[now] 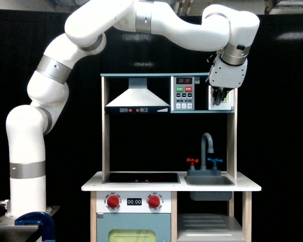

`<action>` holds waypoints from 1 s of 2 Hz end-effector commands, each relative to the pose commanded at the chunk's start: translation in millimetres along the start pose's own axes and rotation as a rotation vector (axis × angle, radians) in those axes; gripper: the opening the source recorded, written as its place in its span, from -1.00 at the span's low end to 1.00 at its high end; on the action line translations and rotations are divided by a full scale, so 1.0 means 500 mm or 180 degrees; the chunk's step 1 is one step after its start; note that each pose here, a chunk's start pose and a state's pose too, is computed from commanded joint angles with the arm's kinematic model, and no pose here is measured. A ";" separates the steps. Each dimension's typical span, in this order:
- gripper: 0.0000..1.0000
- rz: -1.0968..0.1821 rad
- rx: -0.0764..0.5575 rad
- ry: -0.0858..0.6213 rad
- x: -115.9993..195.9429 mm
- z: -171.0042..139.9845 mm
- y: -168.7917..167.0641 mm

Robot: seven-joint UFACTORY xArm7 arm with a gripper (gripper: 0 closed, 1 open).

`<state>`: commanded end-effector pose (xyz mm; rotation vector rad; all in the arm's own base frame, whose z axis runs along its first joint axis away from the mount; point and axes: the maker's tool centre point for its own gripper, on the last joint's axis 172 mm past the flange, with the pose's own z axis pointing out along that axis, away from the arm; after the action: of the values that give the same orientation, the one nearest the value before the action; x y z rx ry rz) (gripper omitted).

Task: Open the oven door

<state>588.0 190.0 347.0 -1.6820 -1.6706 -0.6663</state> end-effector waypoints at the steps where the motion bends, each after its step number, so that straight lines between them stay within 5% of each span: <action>1: -1.00 0.0000 0.0000 0.0000 0.000 -0.018 0.038; 2: -1.00 0.0000 0.0000 0.0000 -0.001 -0.032 0.057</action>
<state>618.0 179.0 354.0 -1.6820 -1.6706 -0.6663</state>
